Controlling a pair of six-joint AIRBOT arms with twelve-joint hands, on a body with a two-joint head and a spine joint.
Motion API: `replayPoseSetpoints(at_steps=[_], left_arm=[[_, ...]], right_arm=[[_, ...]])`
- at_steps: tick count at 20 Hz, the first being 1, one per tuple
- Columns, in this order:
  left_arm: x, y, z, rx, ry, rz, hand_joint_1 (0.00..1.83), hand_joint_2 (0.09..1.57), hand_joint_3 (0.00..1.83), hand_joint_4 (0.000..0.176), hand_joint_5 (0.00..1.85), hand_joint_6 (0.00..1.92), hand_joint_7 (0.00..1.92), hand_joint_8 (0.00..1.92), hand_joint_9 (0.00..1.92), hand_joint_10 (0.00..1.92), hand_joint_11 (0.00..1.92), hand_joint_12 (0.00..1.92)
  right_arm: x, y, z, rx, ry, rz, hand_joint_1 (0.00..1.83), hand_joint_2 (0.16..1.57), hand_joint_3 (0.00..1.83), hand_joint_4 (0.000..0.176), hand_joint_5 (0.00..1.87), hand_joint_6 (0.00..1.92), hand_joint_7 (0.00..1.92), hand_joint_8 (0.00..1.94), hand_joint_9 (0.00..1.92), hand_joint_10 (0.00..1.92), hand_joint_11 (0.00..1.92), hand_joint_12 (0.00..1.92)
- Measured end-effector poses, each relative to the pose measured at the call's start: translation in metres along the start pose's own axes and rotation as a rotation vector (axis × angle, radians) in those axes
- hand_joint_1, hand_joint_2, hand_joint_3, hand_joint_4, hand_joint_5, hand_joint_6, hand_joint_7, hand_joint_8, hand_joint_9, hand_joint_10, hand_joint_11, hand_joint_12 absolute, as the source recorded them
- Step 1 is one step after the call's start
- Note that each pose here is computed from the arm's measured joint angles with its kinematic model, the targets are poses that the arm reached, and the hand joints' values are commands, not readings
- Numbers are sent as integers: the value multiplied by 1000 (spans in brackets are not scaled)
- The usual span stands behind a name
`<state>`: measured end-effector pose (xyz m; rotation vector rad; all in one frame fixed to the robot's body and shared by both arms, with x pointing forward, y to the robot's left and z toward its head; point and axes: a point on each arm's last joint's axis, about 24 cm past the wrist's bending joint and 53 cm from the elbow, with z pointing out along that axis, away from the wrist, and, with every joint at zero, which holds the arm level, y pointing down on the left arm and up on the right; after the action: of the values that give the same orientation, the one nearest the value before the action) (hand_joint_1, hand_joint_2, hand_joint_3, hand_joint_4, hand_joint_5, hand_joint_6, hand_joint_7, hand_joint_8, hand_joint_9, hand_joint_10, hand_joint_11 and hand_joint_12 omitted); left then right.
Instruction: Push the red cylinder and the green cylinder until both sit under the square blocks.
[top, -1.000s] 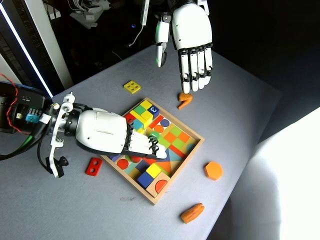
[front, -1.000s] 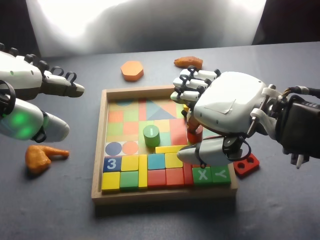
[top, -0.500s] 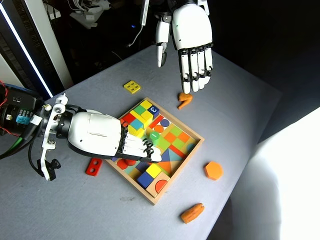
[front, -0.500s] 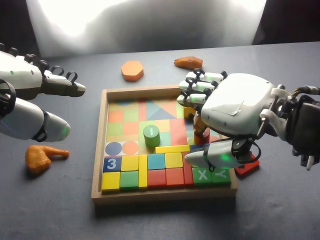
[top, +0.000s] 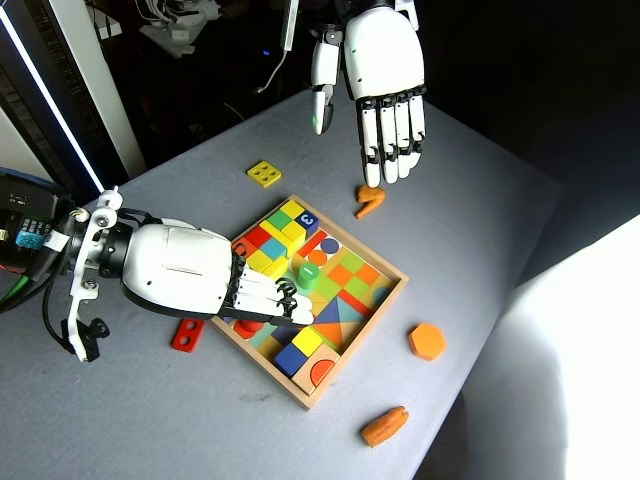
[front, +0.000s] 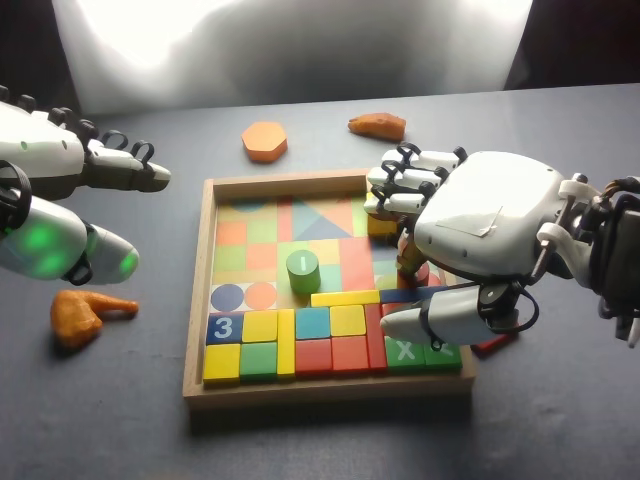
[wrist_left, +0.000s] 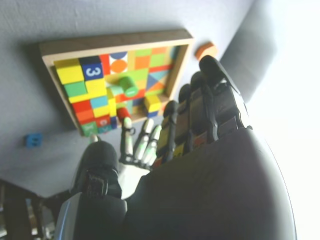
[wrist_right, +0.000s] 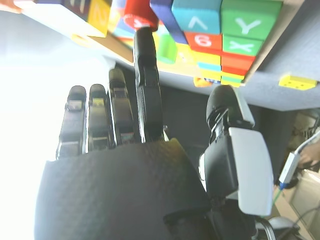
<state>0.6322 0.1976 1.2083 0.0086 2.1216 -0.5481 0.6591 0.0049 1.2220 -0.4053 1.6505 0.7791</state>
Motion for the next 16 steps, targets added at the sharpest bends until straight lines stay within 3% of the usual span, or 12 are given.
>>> replayPoseSetpoints(at_steps=[4,5,8,10,13,14,16], left_arm=[[0,0,0,0,0,0,48,1384,1,41,76,5,105,4,125,5,0,616],[0,0,0,0,0,0,26,1388,1,50,58,2,90,1,113,1,0,639],[0,0,0,0,0,0,65,1384,0,45,57,2,100,3,121,3,0,675],[0,0,0,0,0,0,45,1373,0,52,41,2,103,1,121,1,0,668],[0,0,0,0,0,0,96,1374,0,43,54,12,109,9,126,7,0,585],[0,0,0,0,0,0,113,1374,0,42,62,10,113,6,132,6,0,680],[0,0,0,0,0,0,54,1373,0,34,61,4,115,2,126,2,0,657]], right_arm=[[0,-1,-4,1,6,-2,0,1170,0,0,926,25,238,8,37,13,0,0],[1,-1,-6,1,9,-15,52,1173,0,0,920,21,218,4,16,4,0,0],[2,-2,-8,1,13,-16,7,1180,2,0,903,14,196,0,2,0,0,0],[2,-3,-9,2,16,-18,0,1174,0,0,904,14,198,2,0,0,0,0],[3,-4,-10,6,17,-22,0,1180,3,0,905,13,225,11,9,4,0,0],[3,-5,-10,6,18,-27,0,1183,4,0,895,8,219,7,12,5,0,0],[2,-5,-11,7,18,-27,0,1177,0,0,896,9,198,2,5,2,0,0]])
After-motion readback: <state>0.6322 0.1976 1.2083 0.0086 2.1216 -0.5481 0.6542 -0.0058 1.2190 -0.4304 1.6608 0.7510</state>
